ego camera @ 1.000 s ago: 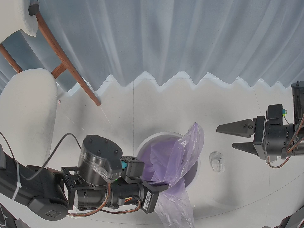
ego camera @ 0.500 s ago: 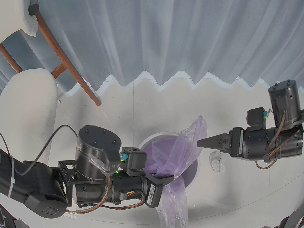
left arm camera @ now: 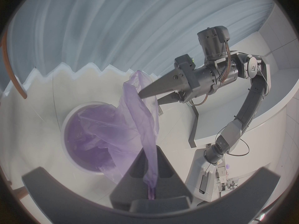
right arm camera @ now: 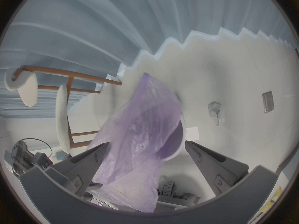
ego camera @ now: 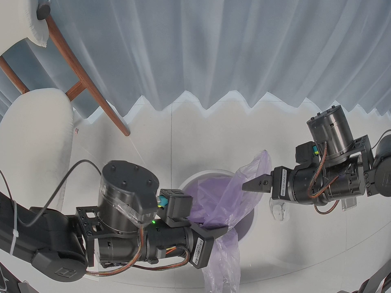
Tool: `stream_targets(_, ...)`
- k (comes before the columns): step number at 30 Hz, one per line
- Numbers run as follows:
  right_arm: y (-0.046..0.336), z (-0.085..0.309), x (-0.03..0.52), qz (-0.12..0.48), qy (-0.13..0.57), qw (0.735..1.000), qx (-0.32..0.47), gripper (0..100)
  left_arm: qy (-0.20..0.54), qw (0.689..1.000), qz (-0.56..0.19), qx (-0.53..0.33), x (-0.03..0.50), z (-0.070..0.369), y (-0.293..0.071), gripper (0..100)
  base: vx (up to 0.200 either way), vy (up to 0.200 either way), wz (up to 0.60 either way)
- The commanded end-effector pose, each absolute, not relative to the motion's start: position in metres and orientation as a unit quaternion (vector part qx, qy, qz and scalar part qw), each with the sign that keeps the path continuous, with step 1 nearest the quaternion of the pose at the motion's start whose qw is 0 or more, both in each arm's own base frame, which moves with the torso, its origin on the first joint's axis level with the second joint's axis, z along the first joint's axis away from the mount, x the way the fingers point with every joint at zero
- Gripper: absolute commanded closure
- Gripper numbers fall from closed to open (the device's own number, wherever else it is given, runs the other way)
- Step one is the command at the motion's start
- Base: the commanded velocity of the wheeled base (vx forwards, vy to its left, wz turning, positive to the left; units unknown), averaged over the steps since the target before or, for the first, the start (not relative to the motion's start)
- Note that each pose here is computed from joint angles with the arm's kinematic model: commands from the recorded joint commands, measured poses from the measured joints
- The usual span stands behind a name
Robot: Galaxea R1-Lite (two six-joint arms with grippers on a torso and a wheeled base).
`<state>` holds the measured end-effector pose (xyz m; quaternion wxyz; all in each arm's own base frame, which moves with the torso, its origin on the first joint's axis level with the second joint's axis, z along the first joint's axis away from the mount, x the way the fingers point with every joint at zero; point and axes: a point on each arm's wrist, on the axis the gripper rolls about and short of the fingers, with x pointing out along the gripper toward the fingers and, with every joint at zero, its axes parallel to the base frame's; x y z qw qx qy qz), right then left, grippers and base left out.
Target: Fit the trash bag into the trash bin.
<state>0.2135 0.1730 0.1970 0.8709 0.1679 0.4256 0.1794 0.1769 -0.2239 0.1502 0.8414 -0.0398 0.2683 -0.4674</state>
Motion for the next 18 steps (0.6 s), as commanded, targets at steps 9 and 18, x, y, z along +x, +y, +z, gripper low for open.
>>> stream_targets(9,0.151,0.192,0.21,0.128,0.47,0.86,0.151,0,0.268,0.843,-0.464,-0.041,0.178,0.151,-0.223,100,0.0,0.0,0.0)
stream_targets(18,0.154,0.189,0.203,0.128,0.494,0.85,0.131,0,0.268,0.842,-0.466,-0.042,0.178,0.151,-0.224,100,0.0,0.0,0.0)
